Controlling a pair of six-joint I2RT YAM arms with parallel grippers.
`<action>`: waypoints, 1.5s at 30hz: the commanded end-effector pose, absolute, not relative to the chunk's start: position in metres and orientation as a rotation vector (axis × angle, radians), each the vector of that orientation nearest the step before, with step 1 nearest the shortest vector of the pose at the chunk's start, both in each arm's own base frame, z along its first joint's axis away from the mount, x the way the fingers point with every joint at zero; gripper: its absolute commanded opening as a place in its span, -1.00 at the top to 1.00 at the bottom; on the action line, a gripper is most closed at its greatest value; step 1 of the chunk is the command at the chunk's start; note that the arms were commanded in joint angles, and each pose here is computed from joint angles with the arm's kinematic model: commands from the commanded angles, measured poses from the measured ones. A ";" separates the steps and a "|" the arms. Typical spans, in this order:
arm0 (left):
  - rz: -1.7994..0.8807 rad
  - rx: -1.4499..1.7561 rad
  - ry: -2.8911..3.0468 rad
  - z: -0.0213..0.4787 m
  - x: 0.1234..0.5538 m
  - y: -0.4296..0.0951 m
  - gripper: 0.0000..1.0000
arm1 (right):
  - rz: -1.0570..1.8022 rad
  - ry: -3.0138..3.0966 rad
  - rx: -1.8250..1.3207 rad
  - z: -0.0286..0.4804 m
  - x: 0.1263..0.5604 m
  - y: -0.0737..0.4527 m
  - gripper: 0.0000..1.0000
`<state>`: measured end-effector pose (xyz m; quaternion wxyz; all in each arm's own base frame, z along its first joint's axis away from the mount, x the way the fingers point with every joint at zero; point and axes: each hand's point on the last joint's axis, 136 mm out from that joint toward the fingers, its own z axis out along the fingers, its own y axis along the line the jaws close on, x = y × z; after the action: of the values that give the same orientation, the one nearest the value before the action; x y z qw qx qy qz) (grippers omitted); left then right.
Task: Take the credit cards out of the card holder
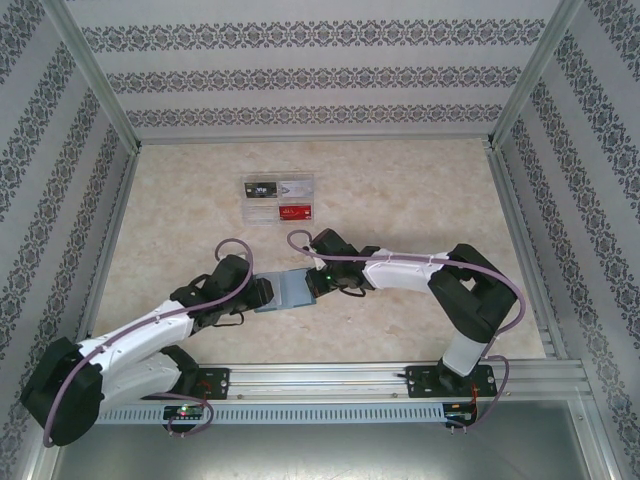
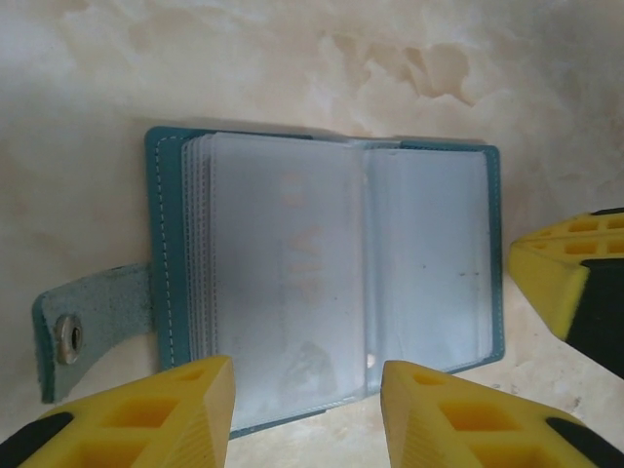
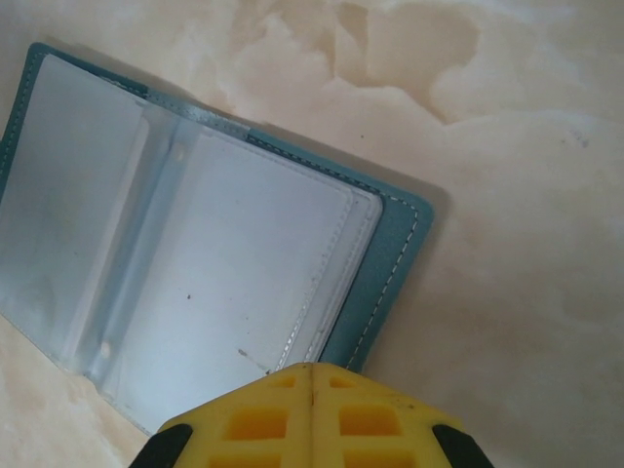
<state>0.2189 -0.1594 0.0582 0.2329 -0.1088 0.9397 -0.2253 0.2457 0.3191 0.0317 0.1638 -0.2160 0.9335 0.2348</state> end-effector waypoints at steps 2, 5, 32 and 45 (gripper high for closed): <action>-0.634 -0.275 2.550 0.064 0.229 -0.168 0.12 | 0.684 2.692 -0.579 0.023 0.245 0.317 1.00; -0.618 -0.278 2.559 0.059 0.231 -0.168 0.11 | 0.693 2.692 -0.578 0.023 0.245 0.318 1.00; -0.793 -0.270 2.574 0.048 0.236 -0.198 0.04 | 0.717 2.702 -0.576 0.017 0.245 0.320 1.00; -0.645 -0.266 2.566 0.056 0.235 -0.176 0.03 | 0.610 2.670 -0.460 0.035 0.251 0.287 1.00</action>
<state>0.2352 -0.1812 0.0525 0.2313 -0.1058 0.9321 -0.2579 0.2495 0.3014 0.0375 0.1777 -0.1827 0.9380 0.2348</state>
